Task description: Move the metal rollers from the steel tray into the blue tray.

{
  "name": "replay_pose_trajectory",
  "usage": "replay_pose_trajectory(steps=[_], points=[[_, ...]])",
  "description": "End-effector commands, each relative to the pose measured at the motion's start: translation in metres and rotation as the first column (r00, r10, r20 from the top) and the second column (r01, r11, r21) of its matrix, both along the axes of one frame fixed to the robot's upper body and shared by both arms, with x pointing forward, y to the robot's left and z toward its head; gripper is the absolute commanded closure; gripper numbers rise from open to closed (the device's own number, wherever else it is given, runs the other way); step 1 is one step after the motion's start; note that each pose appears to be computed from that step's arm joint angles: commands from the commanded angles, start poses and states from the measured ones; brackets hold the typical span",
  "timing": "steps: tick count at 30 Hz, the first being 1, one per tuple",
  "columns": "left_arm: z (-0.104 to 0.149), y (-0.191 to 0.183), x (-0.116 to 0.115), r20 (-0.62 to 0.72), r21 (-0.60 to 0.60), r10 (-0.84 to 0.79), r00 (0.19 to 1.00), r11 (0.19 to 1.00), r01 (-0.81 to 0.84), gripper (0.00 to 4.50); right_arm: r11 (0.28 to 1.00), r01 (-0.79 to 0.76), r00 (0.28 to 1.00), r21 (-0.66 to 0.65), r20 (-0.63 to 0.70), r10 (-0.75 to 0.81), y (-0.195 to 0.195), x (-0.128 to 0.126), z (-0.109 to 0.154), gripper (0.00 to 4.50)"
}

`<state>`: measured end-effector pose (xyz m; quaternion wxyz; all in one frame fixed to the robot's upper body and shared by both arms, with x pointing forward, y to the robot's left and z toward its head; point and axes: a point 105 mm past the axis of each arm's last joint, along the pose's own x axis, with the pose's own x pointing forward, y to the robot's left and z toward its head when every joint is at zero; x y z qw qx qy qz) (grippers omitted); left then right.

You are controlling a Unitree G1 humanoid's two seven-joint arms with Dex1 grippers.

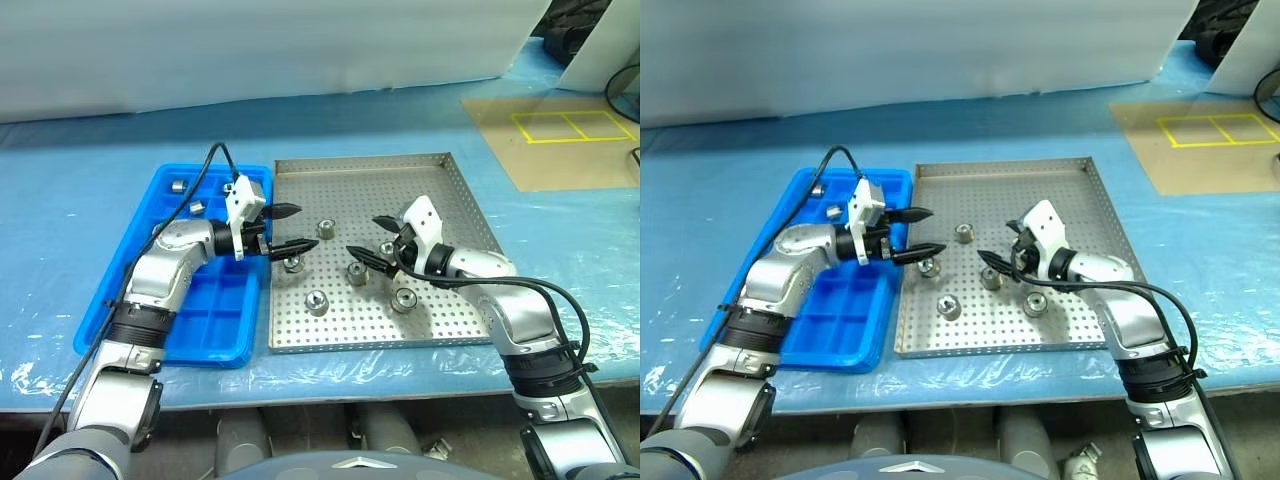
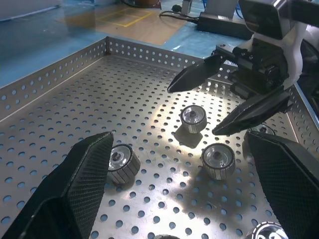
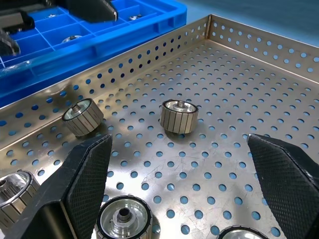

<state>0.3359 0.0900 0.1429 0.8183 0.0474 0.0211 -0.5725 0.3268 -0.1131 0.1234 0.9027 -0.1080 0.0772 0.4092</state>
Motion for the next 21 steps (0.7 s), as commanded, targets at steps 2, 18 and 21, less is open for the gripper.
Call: replay_pose_trajectory(steps=[2,18,21], points=[[0.004,-0.004,0.000,0.041,-0.013,0.000,0.999,1.000,0.001,0.00,1.000,-0.027,0.998,0.005,0.061,0.026,0.006,0.000,0.015,0.05],[-0.012,-0.002,0.007,0.060,0.007,0.055,0.997,0.998,-0.056,0.00,0.999,-0.041,0.997,0.009,0.069,0.041,0.010,0.003,0.019,0.05],[-0.011,-0.001,0.007,0.062,0.009,0.054,0.997,0.998,-0.055,0.00,0.999,-0.042,0.997,0.007,0.069,0.041,0.010,0.003,0.019,0.05]])
